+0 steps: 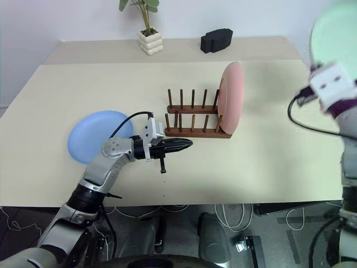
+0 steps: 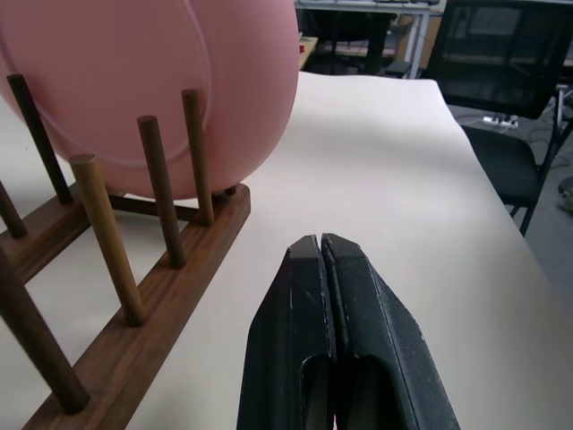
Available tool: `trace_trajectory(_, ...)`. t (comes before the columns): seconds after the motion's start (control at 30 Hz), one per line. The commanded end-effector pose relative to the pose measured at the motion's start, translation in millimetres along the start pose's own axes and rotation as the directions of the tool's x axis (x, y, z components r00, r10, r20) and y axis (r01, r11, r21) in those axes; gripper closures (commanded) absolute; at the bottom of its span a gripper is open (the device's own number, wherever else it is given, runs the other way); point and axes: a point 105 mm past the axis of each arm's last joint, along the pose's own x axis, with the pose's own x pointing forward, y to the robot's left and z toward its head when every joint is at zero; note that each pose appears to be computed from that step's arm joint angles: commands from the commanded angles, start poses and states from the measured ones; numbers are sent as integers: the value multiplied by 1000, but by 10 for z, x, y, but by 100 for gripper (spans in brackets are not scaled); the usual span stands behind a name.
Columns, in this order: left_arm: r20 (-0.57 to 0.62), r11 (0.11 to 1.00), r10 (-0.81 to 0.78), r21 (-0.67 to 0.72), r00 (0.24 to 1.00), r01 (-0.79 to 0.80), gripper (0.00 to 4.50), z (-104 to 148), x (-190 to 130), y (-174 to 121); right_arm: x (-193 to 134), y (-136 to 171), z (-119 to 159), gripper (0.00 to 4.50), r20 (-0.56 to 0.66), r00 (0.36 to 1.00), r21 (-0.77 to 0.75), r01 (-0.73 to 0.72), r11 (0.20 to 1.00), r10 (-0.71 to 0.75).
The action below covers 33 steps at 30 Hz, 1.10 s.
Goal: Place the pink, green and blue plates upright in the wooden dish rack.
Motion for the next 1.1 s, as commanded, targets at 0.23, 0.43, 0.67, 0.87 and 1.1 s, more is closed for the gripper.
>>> trace_trajectory(0.23, 53, 997, 38, 61, 998, -41, 450, 146, -63, 88, -21, 122, 1560, 447, 570, 817, 335, -330, 883, 89)
trace_trajectory(0.43, 72, 990, 123, 54, 990, -127, 450, 221, -275, 179, -282, 550, 1950, 447, 753, 633, 457, -699, 550, 180)
trace_trajectory(0.67, 41, 982, 172, 74, 984, -175, 450, 218, -446, 204, -324, 821, 1975, 447, 758, 640, 602, -761, 242, 126)
trace_trajectory(0.87, 26, 980, 185, 74, 982, -187, 450, 199, -482, 209, -302, 1098, 1786, 447, 672, 732, 731, -680, 57, 111)
trace_trajectory(1.1, 16, 980, 185, 70, 983, -185, 450, 173, -494, 208, -307, 1222, 1730, 447, 638, 764, 770, -634, -67, 99)
